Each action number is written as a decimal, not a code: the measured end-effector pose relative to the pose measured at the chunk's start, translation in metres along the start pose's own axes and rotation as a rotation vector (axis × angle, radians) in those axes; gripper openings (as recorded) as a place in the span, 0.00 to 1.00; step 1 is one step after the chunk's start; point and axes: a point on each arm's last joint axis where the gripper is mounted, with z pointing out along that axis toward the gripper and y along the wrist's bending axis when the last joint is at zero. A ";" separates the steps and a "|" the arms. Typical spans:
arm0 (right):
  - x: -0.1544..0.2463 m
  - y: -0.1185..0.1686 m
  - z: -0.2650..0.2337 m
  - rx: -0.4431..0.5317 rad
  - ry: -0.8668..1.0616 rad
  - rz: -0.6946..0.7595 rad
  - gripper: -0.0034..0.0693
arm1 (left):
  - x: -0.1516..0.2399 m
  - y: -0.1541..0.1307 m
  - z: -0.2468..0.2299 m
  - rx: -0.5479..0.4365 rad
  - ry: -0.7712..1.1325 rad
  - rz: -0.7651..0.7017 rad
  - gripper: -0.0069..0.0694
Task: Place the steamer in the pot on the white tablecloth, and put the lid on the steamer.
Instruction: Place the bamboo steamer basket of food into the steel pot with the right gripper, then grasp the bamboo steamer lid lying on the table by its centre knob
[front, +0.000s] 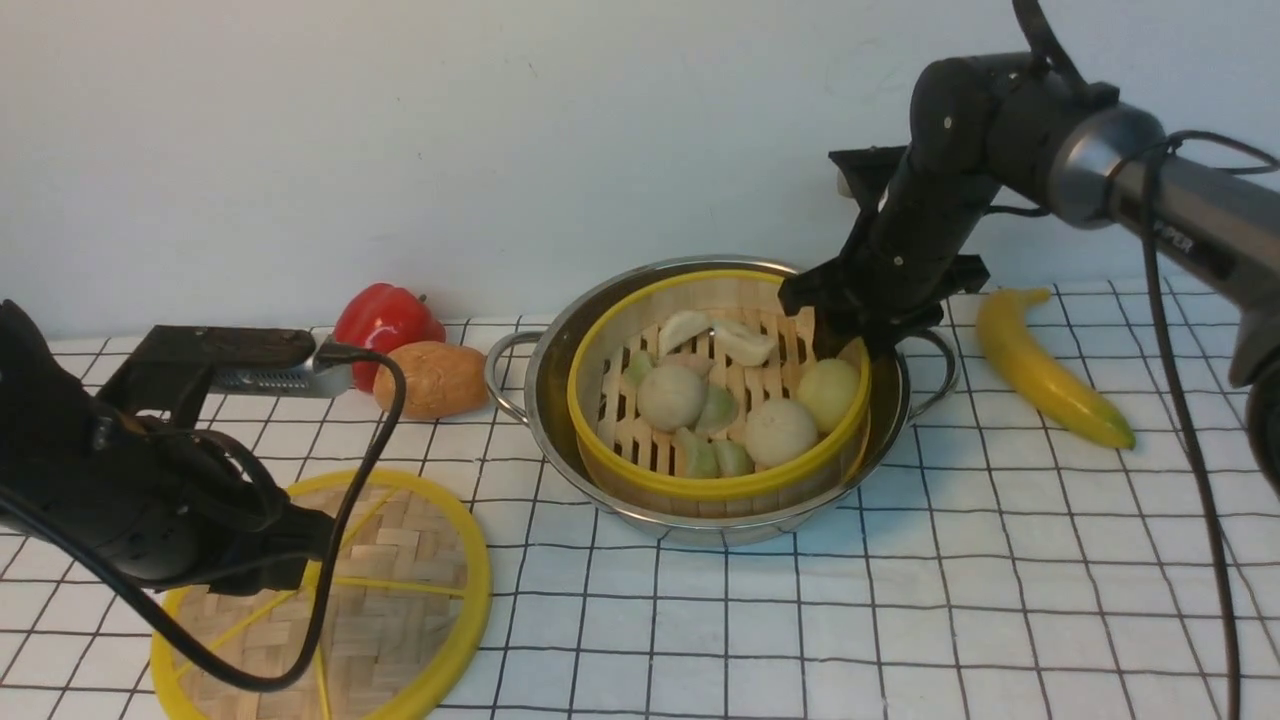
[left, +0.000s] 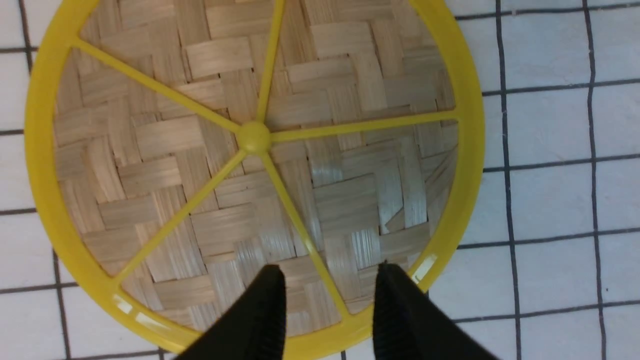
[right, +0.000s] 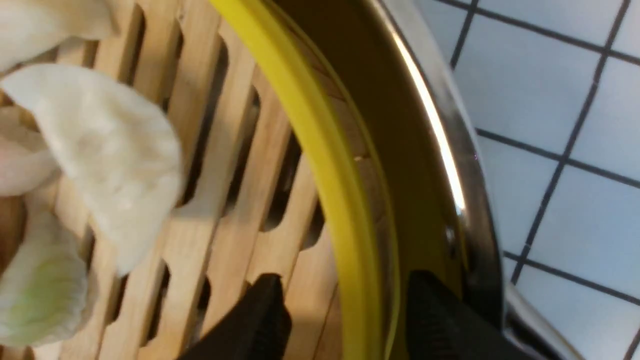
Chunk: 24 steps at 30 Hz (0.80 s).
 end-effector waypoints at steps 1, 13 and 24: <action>-0.001 0.001 -0.007 -0.002 -0.013 -0.002 0.60 | -0.001 0.000 0.000 -0.002 -0.011 0.000 0.41; -0.005 0.013 -0.146 0.012 -0.300 -0.057 0.64 | -0.013 0.002 0.007 -0.005 -0.112 -0.021 0.41; 0.092 0.034 -0.385 -0.210 -0.771 -0.163 0.64 | -0.017 0.008 0.050 -0.014 -0.016 -0.026 0.41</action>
